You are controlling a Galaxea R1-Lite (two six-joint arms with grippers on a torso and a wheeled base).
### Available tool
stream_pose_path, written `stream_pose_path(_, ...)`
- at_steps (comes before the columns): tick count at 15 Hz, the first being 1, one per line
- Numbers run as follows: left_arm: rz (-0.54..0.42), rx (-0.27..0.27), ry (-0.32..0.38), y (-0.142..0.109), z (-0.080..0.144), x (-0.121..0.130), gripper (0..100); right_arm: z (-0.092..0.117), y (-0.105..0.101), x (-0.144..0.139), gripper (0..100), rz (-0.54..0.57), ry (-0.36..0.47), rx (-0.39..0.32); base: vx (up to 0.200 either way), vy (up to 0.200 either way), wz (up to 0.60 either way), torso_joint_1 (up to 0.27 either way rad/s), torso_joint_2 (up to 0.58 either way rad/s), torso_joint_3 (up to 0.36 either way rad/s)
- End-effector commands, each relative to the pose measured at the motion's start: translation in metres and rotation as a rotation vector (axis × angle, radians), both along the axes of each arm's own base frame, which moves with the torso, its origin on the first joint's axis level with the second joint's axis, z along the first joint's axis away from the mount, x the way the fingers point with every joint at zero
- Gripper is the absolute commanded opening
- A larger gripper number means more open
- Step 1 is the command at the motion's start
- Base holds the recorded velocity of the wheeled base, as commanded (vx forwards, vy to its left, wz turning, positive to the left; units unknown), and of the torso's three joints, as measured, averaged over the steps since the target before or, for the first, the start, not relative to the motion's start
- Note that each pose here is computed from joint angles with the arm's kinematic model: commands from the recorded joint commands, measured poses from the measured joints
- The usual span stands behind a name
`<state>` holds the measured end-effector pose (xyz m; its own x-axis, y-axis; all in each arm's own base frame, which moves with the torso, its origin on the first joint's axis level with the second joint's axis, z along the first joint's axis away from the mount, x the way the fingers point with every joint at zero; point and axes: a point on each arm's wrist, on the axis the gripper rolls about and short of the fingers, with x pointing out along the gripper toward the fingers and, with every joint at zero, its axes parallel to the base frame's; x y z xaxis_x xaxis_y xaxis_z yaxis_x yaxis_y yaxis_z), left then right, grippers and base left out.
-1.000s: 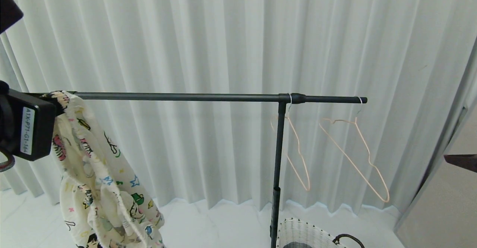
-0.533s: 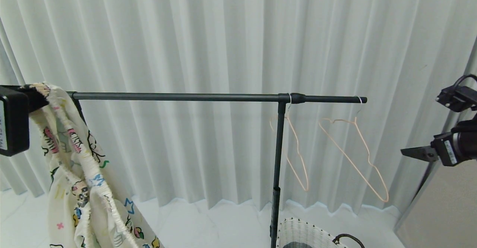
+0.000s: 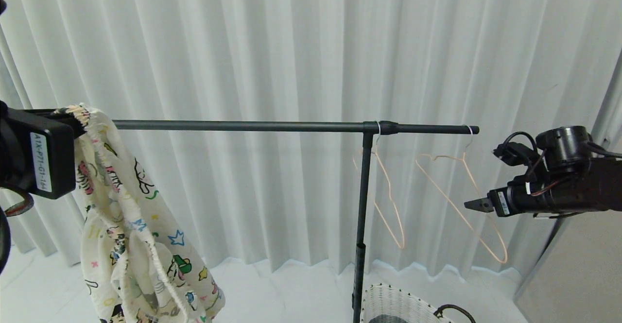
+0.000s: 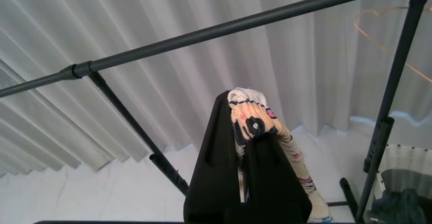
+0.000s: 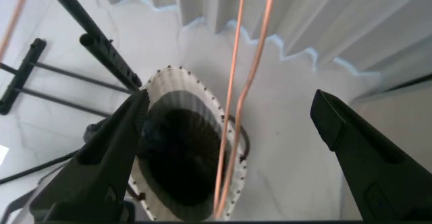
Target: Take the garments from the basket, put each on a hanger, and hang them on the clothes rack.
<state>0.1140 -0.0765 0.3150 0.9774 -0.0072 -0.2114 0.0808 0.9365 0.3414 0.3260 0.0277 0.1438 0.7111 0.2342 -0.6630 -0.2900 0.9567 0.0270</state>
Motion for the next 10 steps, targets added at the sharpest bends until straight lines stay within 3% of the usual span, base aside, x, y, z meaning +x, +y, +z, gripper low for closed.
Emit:
stream_pose_path(1,0.009,0.004,0.005,0.000,-0.001,0.002,0,-0.024,0.002,0.012,100,-0.007,0.053,0.006,0.000,0.000,0.00,0.000,0.00,0.000)
stream_pose_path(3,0.019,0.005,0.004,0.001,-0.001,0.002,0,-0.033,0.003,0.020,100,-0.034,0.056,0.033,0.000,0.000,0.00,0.000,0.00,0.000)
stream_pose_path(8,0.045,0.021,-0.007,0.007,0.002,0.002,0,-0.035,0.003,0.035,100,-0.057,0.045,0.058,0.000,0.000,0.00,0.000,0.00,0.000)
stream_pose_path(9,0.050,0.025,-0.009,0.008,0.002,0.002,0,-0.033,0.004,0.037,0,-0.061,0.040,0.065,0.000,0.000,0.00,0.000,0.00,0.000)
stream_pose_path(10,0.054,0.024,-0.011,0.009,0.002,0.002,0,-0.035,0.004,0.039,0,-0.063,0.041,0.064,0.000,0.000,0.00,0.000,0.00,0.000)
